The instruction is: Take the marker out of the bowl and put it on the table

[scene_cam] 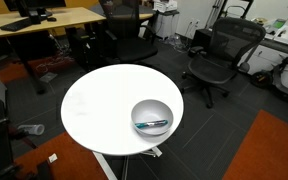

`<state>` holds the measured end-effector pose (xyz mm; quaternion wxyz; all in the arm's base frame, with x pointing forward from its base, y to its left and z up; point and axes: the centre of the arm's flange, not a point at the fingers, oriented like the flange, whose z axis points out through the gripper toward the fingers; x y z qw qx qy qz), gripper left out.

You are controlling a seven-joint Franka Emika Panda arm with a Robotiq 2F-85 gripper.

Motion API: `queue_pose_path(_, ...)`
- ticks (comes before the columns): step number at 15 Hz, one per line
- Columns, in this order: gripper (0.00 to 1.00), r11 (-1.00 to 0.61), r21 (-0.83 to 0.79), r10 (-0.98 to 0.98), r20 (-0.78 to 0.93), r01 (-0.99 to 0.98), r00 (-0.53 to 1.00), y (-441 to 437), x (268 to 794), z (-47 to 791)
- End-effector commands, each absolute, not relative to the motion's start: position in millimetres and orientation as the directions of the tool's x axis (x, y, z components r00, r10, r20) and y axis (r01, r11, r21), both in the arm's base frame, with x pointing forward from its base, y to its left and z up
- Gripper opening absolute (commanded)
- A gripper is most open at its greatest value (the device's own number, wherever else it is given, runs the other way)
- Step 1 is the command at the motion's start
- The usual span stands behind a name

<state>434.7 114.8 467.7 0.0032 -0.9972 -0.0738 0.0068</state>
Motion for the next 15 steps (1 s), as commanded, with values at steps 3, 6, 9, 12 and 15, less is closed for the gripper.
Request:
queue_pose_path(3,1.0,-0.996,0.076,0.048,0.068,0.043,0.997,63,490,490)
queue_pose_path(6,1.0,-0.996,0.082,-0.038,0.093,-0.046,0.995,22,515,494)
queue_pose_path(9,1.0,-0.987,0.086,-0.126,0.122,-0.137,0.985,-18,535,489)
queue_pose_path(12,1.0,-0.969,0.075,-0.222,0.146,-0.234,0.964,-55,547,479)
queue_pose_path(15,1.0,-0.938,0.075,-0.321,0.172,-0.338,0.931,-87,555,466)
